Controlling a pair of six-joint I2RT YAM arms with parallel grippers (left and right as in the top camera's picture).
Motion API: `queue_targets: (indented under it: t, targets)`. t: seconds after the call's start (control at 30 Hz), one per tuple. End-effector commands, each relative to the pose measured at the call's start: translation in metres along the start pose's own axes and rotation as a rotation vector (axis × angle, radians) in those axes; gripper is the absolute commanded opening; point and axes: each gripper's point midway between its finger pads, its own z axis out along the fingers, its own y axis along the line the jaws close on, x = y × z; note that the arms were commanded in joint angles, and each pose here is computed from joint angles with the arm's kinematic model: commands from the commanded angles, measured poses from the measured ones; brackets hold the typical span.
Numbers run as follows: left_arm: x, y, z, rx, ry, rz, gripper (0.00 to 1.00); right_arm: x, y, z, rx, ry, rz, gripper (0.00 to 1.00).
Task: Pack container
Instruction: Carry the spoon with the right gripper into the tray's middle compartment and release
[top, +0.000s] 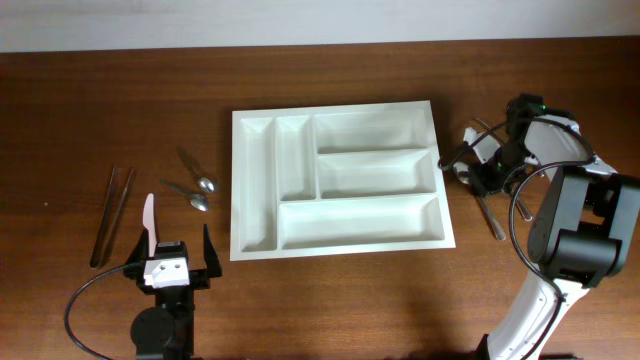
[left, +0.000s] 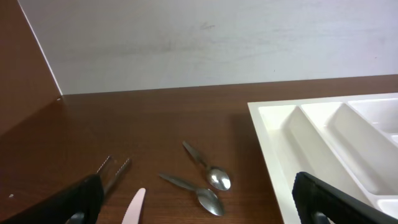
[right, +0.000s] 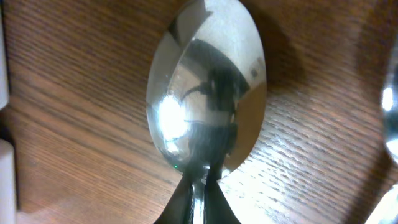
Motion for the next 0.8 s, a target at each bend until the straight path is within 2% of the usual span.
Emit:
queue_targets:
  t: [0.0,0.23,0.4,0.53,0.57,0.77]
  targets:
    - [0.000,0.000,0.000,-0.001,-0.003,0.009,0.99,-0.025,-0.014,-0.030,0.051,-0.060,0.027,0.04]
    - [0.000,0.000,0.000,-0.001,-0.003,0.009,0.99,-0.068,-0.024,-0.117,0.141,-0.203,0.023,0.04]
    - [0.000,0.000,0.000,0.000,-0.003,0.009,0.99,-0.098,-0.004,-0.163,0.181,-0.296,-0.070,0.04]
    - [0.000,0.000,0.000,-0.001,-0.003,0.009,0.99,-0.122,0.048,-0.169,0.090,-0.355,-0.305,0.04]
    - [0.000,0.000,0.000,0.000,-0.003,0.009,0.99,-0.128,0.074,-0.165,0.046,-0.359,-0.419,0.04]
    - [0.000,0.000,0.000,-0.001,-0.003,0.009,0.99,-0.123,0.151,-0.149,-0.052,-0.291,-0.806,0.04]
